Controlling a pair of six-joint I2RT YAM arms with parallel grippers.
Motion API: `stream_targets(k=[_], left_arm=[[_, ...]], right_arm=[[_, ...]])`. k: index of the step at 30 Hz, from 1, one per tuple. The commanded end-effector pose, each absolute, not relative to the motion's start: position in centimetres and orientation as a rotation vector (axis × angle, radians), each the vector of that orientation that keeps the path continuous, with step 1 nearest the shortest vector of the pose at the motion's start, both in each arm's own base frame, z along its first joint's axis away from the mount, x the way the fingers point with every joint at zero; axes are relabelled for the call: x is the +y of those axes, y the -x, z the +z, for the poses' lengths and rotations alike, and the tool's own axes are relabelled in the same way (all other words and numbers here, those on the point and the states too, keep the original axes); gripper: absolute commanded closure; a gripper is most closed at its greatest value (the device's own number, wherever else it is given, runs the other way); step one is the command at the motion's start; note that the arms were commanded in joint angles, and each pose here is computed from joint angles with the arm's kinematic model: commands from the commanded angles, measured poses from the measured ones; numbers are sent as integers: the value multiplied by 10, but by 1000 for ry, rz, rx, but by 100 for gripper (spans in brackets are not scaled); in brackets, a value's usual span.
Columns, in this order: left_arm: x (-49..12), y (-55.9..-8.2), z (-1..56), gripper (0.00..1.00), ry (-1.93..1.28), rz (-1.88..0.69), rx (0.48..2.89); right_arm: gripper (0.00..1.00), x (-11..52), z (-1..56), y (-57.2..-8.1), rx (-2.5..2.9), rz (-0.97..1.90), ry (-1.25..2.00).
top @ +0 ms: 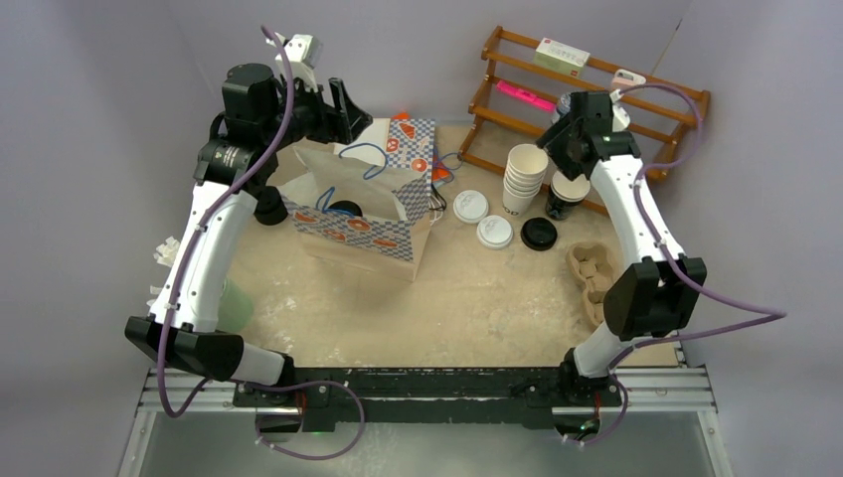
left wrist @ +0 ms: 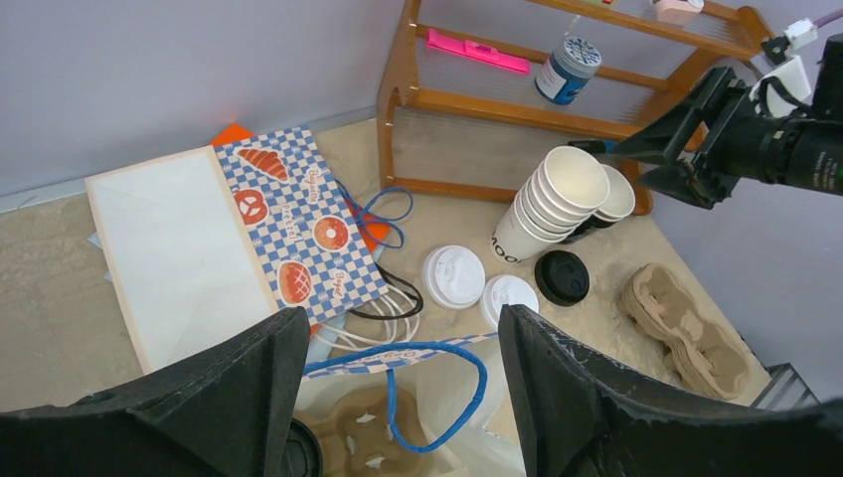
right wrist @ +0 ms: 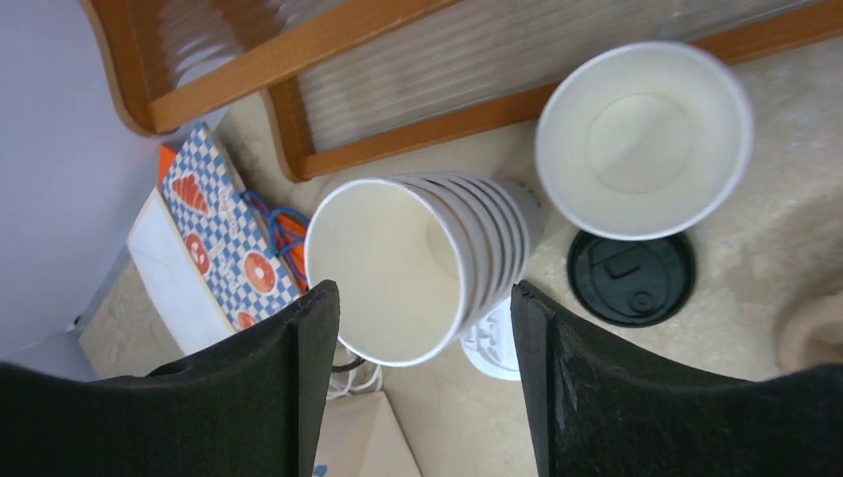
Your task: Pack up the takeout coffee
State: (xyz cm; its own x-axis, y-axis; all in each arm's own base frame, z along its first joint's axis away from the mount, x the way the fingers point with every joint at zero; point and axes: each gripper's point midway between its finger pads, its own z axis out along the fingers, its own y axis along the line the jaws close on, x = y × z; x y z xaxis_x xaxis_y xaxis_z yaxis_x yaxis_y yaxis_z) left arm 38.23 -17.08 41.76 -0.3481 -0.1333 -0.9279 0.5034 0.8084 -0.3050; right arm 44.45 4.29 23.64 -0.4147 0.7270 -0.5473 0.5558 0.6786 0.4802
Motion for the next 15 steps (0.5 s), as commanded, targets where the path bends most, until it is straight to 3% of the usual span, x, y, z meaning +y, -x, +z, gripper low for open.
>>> stream_targets(k=[1, 4, 7, 15], left_arm=[[-176, -379, 440, 27, -318, -691, 1744], [-177, -378, 440, 27, -318, -697, 1745], [-177, -375, 438, 27, -319, -702, 1748], [-181, -370, 434, 27, -328, -722, 1759]], right_arm=[[36, -3, 253, -420, 2105, 100, -1069], [51, -26, 242, -406, 2098, 2, -1163], [60, -50, 223, -397, 2100, -53, -1250], [65, -60, 177, -403, 2171, -138, -1332]])
